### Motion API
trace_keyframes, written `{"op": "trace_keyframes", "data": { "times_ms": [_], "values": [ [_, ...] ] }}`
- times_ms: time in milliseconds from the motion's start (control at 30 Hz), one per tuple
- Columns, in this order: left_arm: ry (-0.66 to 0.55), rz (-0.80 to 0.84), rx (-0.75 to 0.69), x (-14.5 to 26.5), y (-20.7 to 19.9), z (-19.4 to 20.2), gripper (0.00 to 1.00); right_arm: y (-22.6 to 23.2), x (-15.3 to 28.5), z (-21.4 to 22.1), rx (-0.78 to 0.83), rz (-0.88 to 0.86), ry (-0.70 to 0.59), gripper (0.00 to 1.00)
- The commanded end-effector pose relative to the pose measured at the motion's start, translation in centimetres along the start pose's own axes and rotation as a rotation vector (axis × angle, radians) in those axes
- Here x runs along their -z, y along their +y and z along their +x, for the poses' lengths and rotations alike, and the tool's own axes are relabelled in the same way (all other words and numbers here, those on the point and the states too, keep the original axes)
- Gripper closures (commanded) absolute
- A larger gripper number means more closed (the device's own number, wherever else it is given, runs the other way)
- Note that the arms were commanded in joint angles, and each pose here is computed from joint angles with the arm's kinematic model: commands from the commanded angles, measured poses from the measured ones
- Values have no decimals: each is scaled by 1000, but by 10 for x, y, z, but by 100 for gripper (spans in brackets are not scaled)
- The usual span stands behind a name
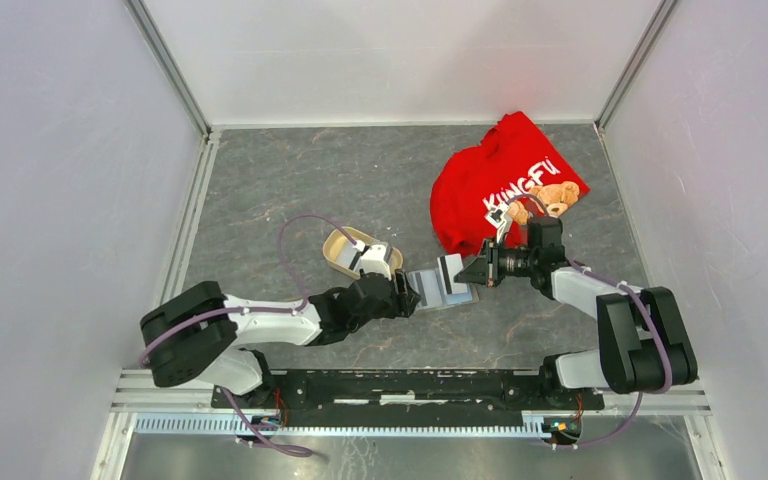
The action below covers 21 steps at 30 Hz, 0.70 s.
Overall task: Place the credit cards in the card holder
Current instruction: Pick up the credit card from the storage box, then insert the credit card into the card holder.
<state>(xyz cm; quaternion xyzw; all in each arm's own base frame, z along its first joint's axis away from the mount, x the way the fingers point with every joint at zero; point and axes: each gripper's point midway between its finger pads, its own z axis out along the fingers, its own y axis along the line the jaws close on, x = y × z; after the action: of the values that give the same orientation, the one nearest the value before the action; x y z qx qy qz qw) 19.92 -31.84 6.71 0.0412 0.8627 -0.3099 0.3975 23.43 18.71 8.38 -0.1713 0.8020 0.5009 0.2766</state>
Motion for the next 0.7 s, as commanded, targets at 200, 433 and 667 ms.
{"op": "trace_keyframes", "data": {
  "times_ms": [200,433,667],
  "values": [
    [-61,-73,35,-26,-6,-12,32,-18,-3,-5,-91,81,-26,100],
    [-39,-156,7,-38,13,3,32,-24,-9,7,-240,85,5,100],
    [-22,-217,-1,-48,25,11,41,-27,-10,12,-260,96,16,100]
  ]
}}
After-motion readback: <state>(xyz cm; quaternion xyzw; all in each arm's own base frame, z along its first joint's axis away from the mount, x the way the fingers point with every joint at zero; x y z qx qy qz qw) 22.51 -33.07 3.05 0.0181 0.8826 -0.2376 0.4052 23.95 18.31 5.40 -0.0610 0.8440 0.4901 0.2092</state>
